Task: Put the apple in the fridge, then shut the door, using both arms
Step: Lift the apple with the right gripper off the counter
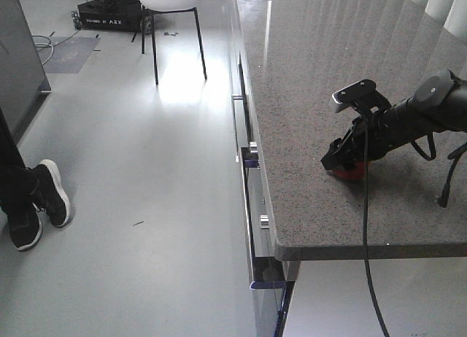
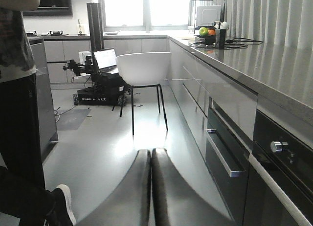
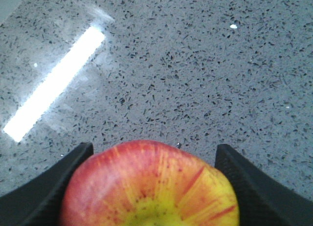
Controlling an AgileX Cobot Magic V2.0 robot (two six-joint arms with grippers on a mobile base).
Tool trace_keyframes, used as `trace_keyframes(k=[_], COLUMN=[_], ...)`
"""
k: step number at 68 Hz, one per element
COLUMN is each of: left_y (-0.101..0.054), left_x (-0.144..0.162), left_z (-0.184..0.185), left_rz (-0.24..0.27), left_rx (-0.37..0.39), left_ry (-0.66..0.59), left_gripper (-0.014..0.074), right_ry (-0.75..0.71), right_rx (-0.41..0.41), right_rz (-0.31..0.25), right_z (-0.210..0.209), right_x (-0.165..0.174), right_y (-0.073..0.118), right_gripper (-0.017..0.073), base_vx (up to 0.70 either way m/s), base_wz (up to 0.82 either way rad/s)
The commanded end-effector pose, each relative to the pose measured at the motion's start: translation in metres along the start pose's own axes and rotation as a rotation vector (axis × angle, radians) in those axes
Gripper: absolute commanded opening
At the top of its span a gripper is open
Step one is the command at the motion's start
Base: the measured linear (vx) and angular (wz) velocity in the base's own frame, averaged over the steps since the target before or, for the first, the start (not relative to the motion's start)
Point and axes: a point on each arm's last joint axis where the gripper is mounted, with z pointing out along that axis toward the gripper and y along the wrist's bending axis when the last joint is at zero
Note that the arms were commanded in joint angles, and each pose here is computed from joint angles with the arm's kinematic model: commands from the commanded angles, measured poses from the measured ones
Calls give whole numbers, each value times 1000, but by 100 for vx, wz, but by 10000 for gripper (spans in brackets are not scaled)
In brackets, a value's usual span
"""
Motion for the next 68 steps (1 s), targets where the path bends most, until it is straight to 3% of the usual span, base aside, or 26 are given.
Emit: trace_keyframes(k=[1, 11, 20, 30, 37, 48, 68], left_y=[0, 0, 0, 0, 0, 0, 0], left_x=[-3, -3, -3, -3, -3, -3, -3], left_z=[-1, -1, -1, -1, -1, -1, -1], left_rz=[-1, -1, -1, -1, -1, -1, -1], left_rx=[8, 8, 8, 8, 8, 8, 8], left_ry=[-72, -72, -72, -72, -72, -72, -72], left_gripper=[-6, -6, -6, -6, -6, -6, -6], right_ry=[-102, -132, -129, -101, -86, -170, -318], right_rx=[56, 76, 37, -47, -127, -238, -315], right_rz=[-24, -36, -52, 52, 111, 153, 150], right_z=[-32, -46, -68, -97, -117, -150, -210], right_x=[-21, -26, -30, -30, -29, -22, 17], right_y=[0, 2, 13, 30, 45, 76, 134], right_gripper=[312, 253, 215, 205, 206, 206, 206], base_vx=[0, 0, 0, 0, 0, 0, 0], base_wz=[0, 0, 0, 0, 0, 0, 0])
